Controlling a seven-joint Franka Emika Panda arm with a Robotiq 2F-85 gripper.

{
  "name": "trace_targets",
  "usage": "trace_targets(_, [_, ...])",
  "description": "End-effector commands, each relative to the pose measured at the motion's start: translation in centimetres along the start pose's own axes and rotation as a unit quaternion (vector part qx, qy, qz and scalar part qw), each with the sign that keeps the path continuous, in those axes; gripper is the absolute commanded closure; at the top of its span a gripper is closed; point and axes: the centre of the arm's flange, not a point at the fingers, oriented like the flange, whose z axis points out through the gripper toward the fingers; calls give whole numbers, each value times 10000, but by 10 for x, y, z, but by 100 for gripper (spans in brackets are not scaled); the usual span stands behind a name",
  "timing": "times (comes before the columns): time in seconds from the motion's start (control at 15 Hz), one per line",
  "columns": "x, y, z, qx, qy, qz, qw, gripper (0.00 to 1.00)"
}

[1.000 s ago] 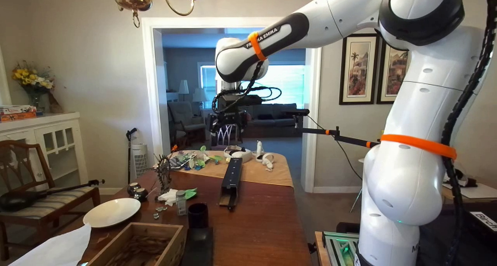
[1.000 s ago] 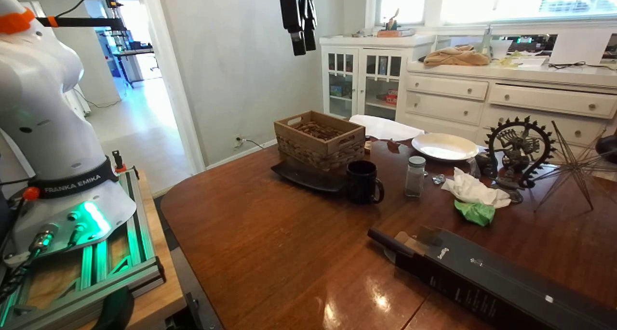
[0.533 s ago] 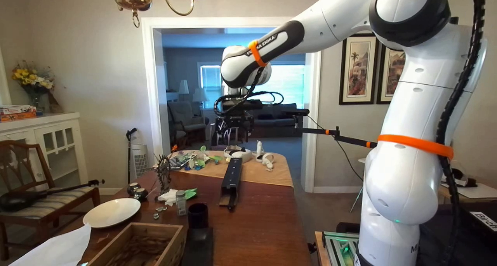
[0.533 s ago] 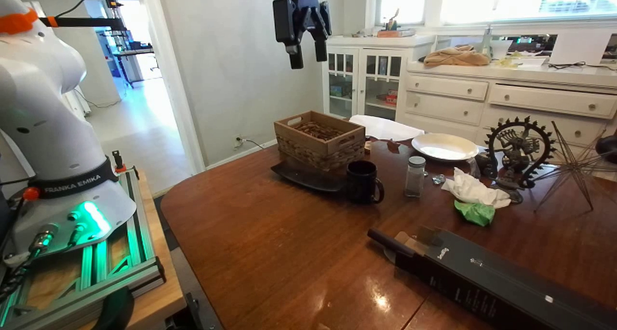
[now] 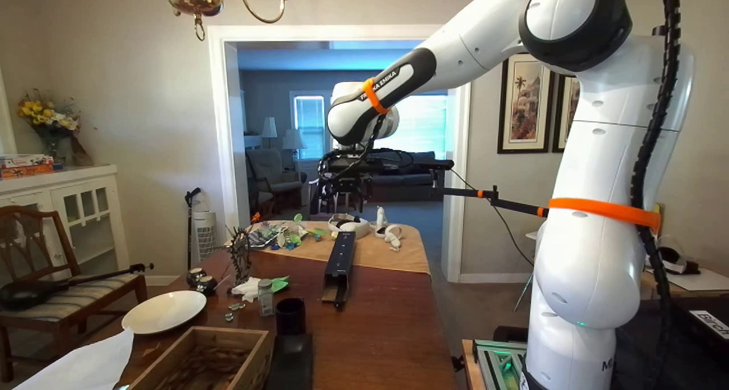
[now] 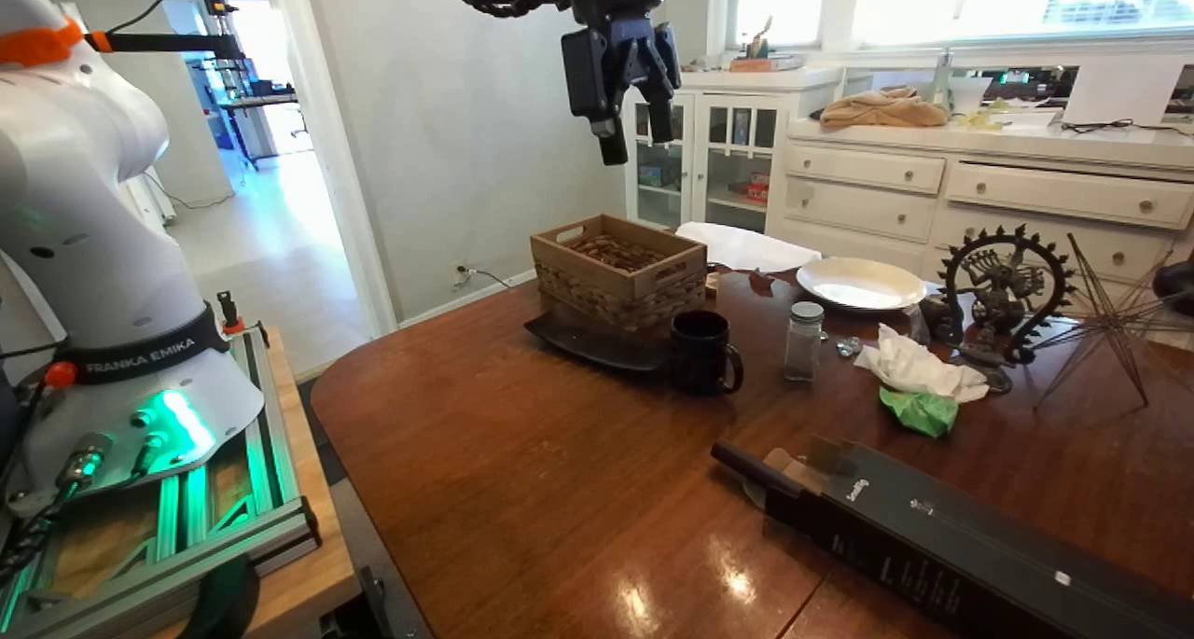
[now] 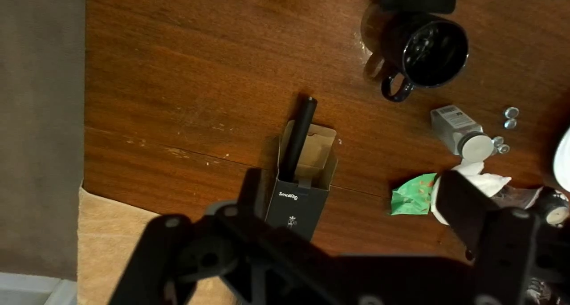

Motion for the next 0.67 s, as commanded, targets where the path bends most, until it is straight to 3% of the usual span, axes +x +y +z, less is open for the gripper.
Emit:
trace_targets(0.0, [0,0,0,1,2,-1,10000,0])
trace_targets(0.13, [0,0,0,3,5,3,10000,0])
trace_targets(0.33, [25,-7,16,96,296,1050,9940,0])
trace_targets(0.53, [46,-6,29,246,711,1646,9835,0])
trace_targets(0.6, [51,-5,27,251,641,1729,9825,0])
